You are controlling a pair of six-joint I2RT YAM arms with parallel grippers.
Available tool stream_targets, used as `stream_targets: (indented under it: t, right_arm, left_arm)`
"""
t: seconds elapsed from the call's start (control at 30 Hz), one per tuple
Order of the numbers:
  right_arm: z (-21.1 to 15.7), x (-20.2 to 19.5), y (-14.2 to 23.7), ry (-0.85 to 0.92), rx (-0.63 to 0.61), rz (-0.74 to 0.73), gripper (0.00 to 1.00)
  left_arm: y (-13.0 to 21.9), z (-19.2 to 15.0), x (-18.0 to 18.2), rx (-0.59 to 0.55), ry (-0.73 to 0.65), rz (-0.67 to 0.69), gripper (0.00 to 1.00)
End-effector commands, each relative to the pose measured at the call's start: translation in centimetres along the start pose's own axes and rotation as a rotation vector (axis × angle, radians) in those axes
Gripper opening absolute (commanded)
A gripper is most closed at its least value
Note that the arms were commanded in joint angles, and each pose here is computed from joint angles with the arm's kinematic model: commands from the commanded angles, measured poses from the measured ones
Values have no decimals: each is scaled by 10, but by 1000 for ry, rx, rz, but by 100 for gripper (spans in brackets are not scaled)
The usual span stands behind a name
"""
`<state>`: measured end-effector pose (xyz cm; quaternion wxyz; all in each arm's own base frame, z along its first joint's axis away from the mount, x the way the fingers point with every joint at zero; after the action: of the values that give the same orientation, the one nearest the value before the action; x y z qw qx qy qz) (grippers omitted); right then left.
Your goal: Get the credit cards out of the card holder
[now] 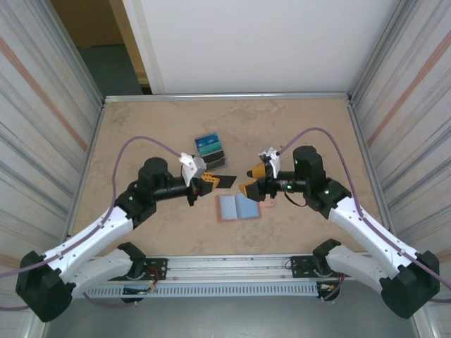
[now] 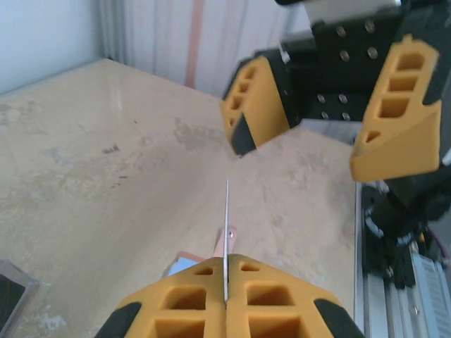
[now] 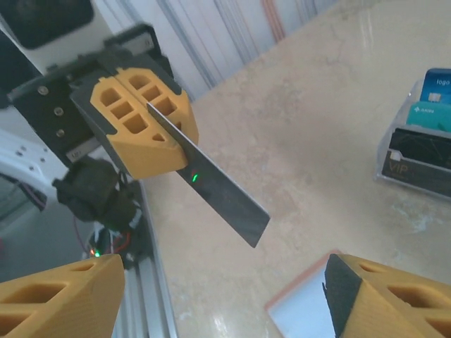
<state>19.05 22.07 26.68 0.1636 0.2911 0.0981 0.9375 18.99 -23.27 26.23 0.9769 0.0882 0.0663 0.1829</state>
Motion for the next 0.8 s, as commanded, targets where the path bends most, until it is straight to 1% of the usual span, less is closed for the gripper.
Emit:
stream_targets:
  t: [0.0,0.13,0.23,0.33,0.43,0.6,0.67,0.77]
  right_arm:
    - [25,13,1,-35,-146,104,75]
    - [30,15,-6,-66,-176,163,79]
    - [30,9,-19,-100,-163,182,77]
    - [34,12,-26,-98,-159,223,71]
    - [37,17,-35,-82,-143,257,64]
    - [42,24,-46,-57,-132,300,47]
    - [44,27,-48,-47,-129,316,38]
    - [46,31,-49,-24,-130,339,19]
  left_arm:
    - [13,32,4,-229,117,59,0]
    - [22,35,3,-324,198,60,0]
    - [25,35,2,-371,253,48,0]
    - [26,32,2,-395,286,39,0]
    - [26,30,3,-403,310,38,0]
    - [26,28,2,-398,321,34,0]
    - [26,26,3,-396,325,39,0]
    - [27,24,3,-395,327,48,0]
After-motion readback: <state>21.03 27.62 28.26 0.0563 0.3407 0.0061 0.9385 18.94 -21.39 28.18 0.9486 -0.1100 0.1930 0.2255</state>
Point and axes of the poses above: each hand's point on the last joint's axis, 136 mm out from that joint toward the fingers, its own y axis back along the fingers, its own x axis along the line the jaws close on, z = x × y, the point moved 4 cm from there along y, back along the fingers, and after that the axes turned 5 degrees about -y, right-handed, at the moved point
